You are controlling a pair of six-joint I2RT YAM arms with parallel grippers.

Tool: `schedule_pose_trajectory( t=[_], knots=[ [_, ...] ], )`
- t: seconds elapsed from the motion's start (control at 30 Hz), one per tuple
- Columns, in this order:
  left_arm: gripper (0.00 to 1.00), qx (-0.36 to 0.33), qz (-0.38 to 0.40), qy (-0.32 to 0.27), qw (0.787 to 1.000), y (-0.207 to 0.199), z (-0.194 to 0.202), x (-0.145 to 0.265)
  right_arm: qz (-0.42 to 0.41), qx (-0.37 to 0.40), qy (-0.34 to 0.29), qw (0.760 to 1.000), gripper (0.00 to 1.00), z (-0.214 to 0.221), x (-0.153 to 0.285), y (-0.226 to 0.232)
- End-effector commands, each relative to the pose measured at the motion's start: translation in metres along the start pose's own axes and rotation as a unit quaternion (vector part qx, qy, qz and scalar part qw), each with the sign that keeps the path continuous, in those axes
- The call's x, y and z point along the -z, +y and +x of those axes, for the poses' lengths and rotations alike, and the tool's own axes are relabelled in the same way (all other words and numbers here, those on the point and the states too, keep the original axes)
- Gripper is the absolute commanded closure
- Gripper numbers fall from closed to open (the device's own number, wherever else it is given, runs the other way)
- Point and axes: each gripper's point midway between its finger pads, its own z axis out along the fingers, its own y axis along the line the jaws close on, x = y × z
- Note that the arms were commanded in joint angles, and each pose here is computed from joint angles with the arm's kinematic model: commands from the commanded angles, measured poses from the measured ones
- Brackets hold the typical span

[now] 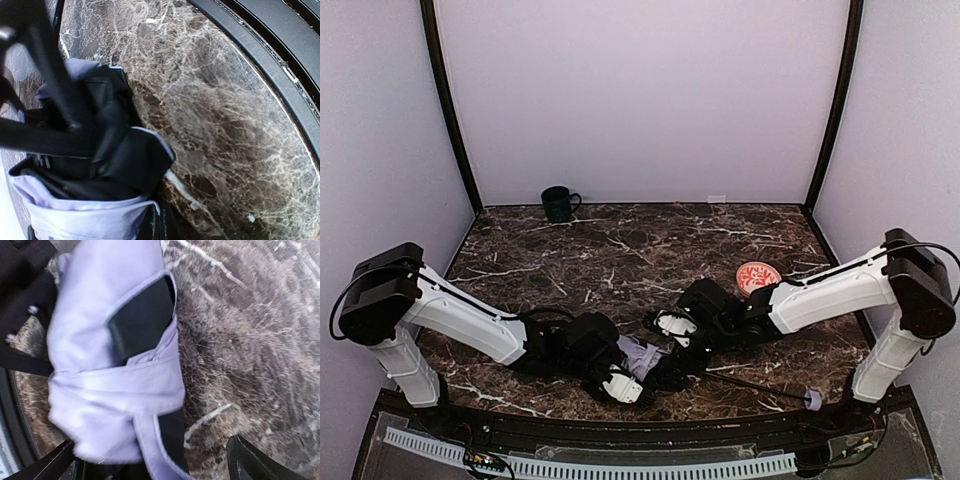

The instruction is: Put away the umbrella

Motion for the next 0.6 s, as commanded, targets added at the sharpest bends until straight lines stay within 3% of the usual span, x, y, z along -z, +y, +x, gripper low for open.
schedule_pose_trajectory(
  t=[0.0, 0.1, 0.27, 0.33, 0.5, 0.57],
  knots=[
    [1.0, 0.008, 0.074, 0.057, 0.996, -0.046, 0.031, -0.001, 0.0, 0.036, 0.0, 0.999, 0.0, 0.005, -0.023, -0.001],
    [1.0, 0.005, 0.073, 0.055, 0.996, -0.045, 0.03, -0.001, 0.007, 0.035, 0.004, 0.999, 0.03, 0.002, -0.035, -0.006],
    [1.0, 0.008, 0.061, 0.071, 0.996, -0.041, 0.036, 0.001, -0.013, 0.029, 0.008, 0.999, 0.16, 0.012, -0.047, -0.003],
    [1.0, 0.01, 0.046, 0.08, 0.996, -0.037, 0.039, 0.004, -0.019, 0.025, 0.003, 0.999, 0.29, 0.013, -0.044, -0.003],
    [1.0, 0.019, 0.033, 0.101, 0.994, -0.039, 0.052, 0.01, -0.044, 0.01, -0.026, 0.999, 0.72, 0.001, -0.038, -0.003],
    [1.0, 0.021, 0.03, 0.11, 0.993, -0.04, 0.056, 0.011, -0.055, 0.007, -0.031, 0.998, 0.77, -0.002, -0.035, -0.003]
  ],
)
